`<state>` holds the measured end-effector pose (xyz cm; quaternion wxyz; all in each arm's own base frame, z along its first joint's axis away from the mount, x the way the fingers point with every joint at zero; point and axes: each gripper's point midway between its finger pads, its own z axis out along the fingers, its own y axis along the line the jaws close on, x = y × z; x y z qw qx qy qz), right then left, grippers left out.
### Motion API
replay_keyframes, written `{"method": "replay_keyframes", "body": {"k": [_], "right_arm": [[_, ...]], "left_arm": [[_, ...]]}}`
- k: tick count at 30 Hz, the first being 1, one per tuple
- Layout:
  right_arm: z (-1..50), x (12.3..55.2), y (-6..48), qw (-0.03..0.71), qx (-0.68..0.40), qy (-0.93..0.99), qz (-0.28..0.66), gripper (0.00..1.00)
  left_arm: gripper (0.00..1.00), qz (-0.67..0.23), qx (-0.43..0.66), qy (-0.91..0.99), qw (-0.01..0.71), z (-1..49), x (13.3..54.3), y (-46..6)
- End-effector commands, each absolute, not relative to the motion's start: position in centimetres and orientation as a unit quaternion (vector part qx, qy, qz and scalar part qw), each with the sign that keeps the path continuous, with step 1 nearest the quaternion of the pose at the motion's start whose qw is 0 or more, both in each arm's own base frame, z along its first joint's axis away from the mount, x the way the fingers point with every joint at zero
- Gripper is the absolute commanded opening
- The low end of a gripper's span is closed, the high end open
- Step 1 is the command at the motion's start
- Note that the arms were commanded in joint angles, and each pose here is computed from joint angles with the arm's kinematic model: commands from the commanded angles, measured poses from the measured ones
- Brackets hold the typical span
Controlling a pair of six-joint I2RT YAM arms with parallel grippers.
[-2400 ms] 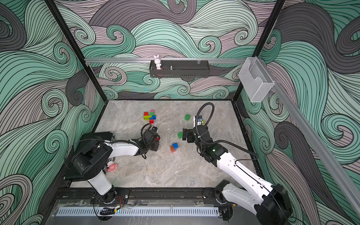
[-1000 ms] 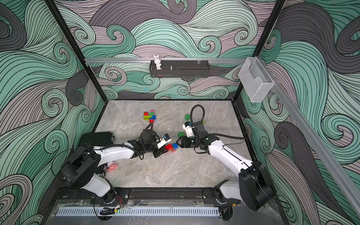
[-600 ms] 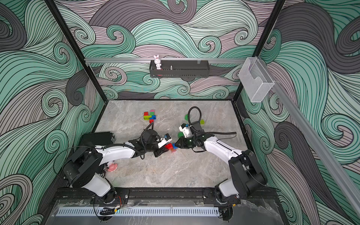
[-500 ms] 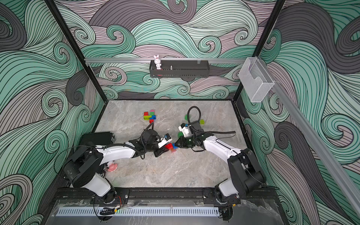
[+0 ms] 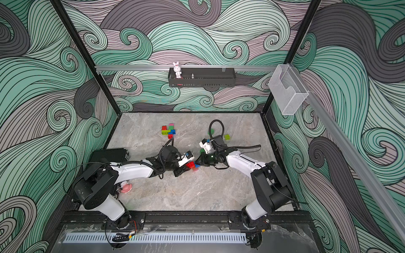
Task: Assemble the number 4 with lego
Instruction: Assemble the lego brick with the lego brick.
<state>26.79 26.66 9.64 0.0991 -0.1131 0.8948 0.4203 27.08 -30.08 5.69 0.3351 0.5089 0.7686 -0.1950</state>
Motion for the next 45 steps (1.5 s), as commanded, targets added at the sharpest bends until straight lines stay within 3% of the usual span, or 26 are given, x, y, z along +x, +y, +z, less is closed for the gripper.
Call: {"method": "replay_keyframes", "body": {"k": [1, 24, 40, 45], "right_arm": [[10.5, 27.3, 27.8, 0.094, -0.117, 0.882, 0.446, 0.0], [7.1, 27.1, 27.9, 0.039, -0.088, 0.897, 0.43, 0.0], [0.1, 24.6, 23.0, -0.016, -0.042, 0.957, 0.286, 0.0], [-1.3, 23.7, 22.3, -0.032, -0.043, 0.962, 0.269, 0.0]], "left_arm": [[0.0, -0.202, 0.523, 0.757, 0.335, 5.7, 27.0, -30.8], [0.0, -0.212, 0.53, 0.755, 0.323, 5.5, 26.6, -31.1], [0.0, -0.212, 0.522, 0.77, 0.299, 5.9, 26.8, -31.2], [0.11, -0.213, 0.516, 0.778, 0.288, 6.1, 26.9, -31.3]]}}
